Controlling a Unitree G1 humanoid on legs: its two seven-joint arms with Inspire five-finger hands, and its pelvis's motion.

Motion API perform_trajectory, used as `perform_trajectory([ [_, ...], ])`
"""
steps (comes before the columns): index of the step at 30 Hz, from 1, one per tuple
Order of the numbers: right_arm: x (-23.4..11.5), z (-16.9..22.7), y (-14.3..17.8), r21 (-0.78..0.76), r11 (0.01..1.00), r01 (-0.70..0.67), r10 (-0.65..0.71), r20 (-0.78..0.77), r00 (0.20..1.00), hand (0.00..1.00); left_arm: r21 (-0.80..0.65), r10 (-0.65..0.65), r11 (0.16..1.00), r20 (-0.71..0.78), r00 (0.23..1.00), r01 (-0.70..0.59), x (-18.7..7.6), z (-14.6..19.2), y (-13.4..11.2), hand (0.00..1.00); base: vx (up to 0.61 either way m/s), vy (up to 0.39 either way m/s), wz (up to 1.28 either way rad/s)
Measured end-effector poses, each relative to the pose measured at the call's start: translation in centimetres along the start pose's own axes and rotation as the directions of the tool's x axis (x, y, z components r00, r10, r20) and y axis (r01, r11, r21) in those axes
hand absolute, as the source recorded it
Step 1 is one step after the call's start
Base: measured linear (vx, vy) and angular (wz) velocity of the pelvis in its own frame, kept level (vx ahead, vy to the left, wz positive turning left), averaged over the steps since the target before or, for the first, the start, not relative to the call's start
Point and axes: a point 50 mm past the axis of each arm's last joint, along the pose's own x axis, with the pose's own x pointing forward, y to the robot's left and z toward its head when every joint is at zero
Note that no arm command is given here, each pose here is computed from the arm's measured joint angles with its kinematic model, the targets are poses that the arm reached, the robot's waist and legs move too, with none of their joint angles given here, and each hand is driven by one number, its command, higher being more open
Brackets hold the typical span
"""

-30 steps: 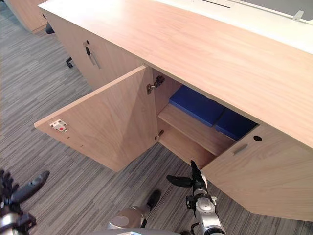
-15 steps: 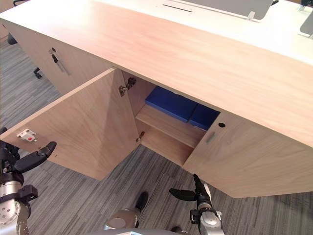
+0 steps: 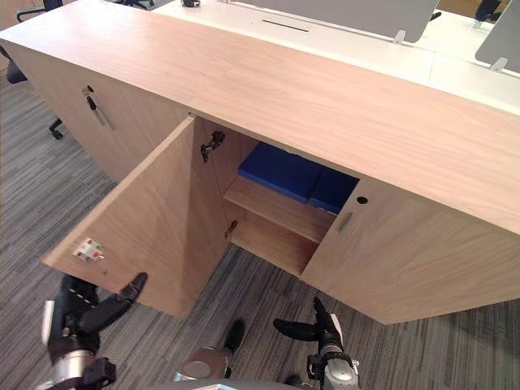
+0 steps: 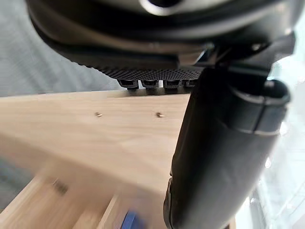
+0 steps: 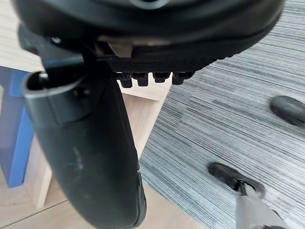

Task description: Walk over to the cabinet, pick up the folder, carry it to the office cabinet, place the folder inside the office cabinet, then close the office cabinet door

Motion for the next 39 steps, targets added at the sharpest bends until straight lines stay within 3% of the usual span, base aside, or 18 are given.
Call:
perform_trajectory([
  [6,0.0,-0.2,0.7,-0.005,1.0,-0.017,0.017,-0.008,1.0,1.0,-0.057,-0.173,0.985,-0.204,0.964,0.165,-1.2,-3.9,-2.9,1.0,-0.03,0.096,-0.2],
  [10,0.0,0.7,1.5,-0.017,0.999,-0.046,0.046,0.027,0.999,1.0,0.03,-0.304,0.947,-0.227,0.925,0.319,1.6,-4.5,-5.6,1.0,0.1,0.103,-0.85],
  [13,-0.2,0.8,1.4,-0.013,0.999,-0.044,0.044,0.04,0.998,1.0,0.087,-0.33,0.932,-0.194,0.924,0.352,3.0,-3.8,-6.8,1.0,0.02,0.127,-0.66],
  [18,-0.4,0.5,0.9,-0.007,1.0,-0.03,0.03,0.032,0.999,1.0,0.183,-0.292,0.937,-0.055,0.955,0.297,8.2,-1.0,-8.1,1.0,0.02,0.101,-0.44],
  [24,-0.5,-0.1,-0.4,-0.014,1.0,0.0,0.0,0.002,1.0,1.0,0.294,-0.141,0.949,0.071,0.987,0.115,12.8,2.4,-5.3,1.0,0.12,0.01,-0.08],
  [30,0.0,0.6,-0.4,-0.019,1.0,-0.016,0.016,0.012,1.0,1.0,0.342,-0.038,0.939,0.023,0.999,0.028,13.9,1.7,-2.4,1.0,0.16,-0.083,-0.01],
  [34,0.3,1.4,-1.3,-0.001,1.0,0.019,-0.019,0.03,0.999,1.0,0.334,-0.056,0.941,-0.01,0.998,0.057,13.3,0.7,-2.7,1.0,0.07,-0.071,0.06],
  [39,0.5,1.8,-2.6,0.018,0.997,0.077,-0.077,0.043,0.996,1.0,0.283,-0.073,0.951,-0.175,0.982,0.121,10.5,-3.6,-3.2,1.0,-0.03,-0.004,-0.05],
])
